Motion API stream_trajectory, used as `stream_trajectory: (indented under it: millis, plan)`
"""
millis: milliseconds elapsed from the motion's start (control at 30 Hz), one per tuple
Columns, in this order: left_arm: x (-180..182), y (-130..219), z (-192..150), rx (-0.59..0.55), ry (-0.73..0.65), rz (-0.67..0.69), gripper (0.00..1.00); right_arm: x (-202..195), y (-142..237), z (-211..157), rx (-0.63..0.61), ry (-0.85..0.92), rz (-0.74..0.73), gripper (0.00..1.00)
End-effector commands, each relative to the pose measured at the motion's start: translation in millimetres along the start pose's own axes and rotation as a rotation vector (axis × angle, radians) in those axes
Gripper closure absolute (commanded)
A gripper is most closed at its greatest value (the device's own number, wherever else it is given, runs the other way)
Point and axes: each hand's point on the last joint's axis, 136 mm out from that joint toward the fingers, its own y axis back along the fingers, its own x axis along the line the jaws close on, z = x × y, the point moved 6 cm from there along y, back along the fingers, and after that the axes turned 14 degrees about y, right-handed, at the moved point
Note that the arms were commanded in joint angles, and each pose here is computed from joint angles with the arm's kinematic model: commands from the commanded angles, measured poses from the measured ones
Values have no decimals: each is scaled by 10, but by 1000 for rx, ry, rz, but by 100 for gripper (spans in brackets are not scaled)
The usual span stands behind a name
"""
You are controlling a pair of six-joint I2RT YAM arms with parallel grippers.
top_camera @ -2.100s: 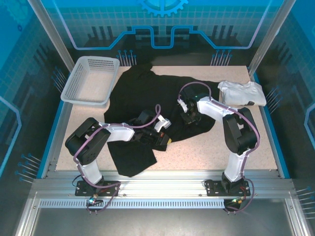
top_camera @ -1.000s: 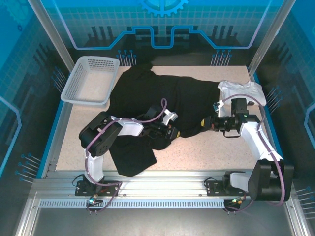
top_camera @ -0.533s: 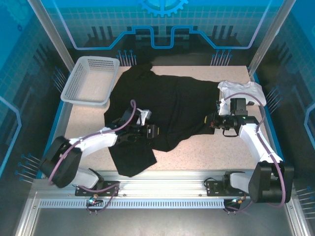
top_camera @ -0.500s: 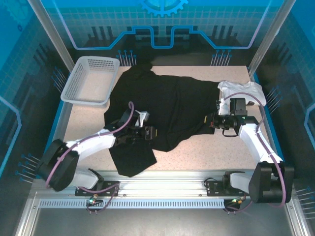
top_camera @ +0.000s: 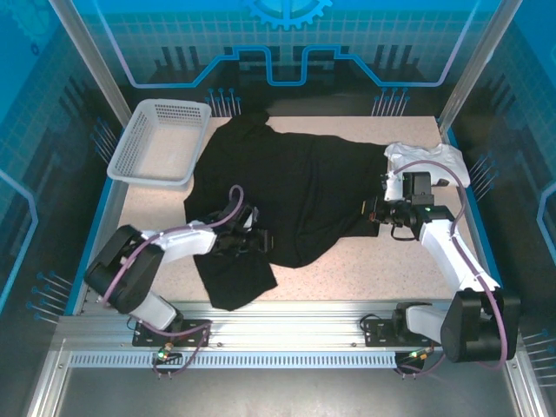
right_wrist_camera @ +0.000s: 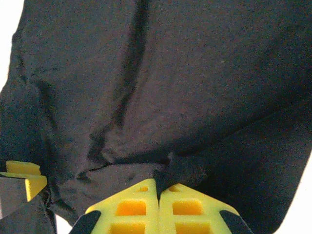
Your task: Fold the inside-out t-shirt
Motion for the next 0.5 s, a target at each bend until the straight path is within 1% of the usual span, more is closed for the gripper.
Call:
stream_trajectory:
  millis: [0, 167, 267, 367, 467]
  plan:
    - [-294, -192, 245, -14, 2, -103, 40, -30, 78, 3, -32, 22, -62, 100]
    - [-717, -491, 711, -52, -71, -126, 40, -77, 64, 22, -54, -2, -80, 100]
    - [-887, -443, 875, -94, -113, -126, 40, -91, 82, 43, -55, 7, -97, 100]
    - [-799, -219, 784, -127, -132, -93, 39, -81, 116, 34, -64, 16, -102, 100]
    - [-514, 70, 429, -155, -149, 2, 38, -71, 126, 2, -69, 20, -100, 100]
